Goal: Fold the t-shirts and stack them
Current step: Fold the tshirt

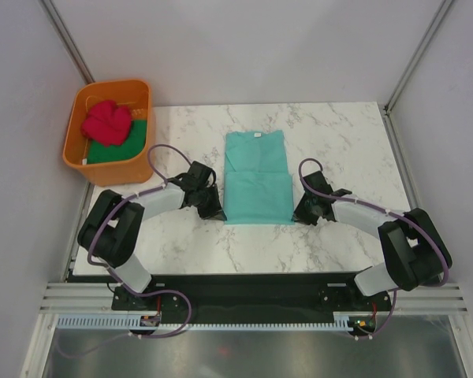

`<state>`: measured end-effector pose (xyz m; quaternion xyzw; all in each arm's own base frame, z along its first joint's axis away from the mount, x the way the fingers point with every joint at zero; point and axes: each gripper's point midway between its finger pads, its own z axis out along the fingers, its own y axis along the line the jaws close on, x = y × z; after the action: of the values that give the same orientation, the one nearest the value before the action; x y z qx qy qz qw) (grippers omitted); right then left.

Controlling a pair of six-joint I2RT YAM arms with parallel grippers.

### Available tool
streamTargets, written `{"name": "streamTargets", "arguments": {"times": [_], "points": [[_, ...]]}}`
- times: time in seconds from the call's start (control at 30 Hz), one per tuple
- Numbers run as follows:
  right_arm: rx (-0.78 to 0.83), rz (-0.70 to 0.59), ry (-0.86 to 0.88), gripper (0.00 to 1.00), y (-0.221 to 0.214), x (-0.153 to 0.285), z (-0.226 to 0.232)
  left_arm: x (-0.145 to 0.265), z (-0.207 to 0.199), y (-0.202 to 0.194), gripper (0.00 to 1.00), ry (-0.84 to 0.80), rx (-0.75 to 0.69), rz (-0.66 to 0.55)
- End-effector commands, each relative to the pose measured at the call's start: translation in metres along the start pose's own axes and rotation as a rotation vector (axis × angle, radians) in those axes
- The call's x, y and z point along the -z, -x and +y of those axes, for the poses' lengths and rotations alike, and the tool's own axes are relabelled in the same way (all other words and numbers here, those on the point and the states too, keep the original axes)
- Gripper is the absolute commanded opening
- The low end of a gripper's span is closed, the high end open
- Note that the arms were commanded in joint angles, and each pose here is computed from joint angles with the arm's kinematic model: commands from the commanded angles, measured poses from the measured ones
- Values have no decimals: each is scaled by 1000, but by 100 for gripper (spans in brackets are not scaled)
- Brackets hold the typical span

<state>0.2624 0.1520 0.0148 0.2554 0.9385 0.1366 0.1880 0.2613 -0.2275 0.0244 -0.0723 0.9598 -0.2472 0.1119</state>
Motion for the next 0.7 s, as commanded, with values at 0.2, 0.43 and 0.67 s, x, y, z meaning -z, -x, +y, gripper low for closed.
{"name": "streamTargets", "arguments": {"times": [0.2, 0.43, 0.67], "points": [[0, 4, -10, 23, -8, -3, -5, 3, 10, -7, 2, 43, 37, -3], [1, 2, -4, 33, -8, -2, -4, 0, 16, -11, 2, 69, 40, -6], [-2, 2, -6, 36, -8, 1, -4, -1, 16, -12, 2, 66, 29, 5]]}}
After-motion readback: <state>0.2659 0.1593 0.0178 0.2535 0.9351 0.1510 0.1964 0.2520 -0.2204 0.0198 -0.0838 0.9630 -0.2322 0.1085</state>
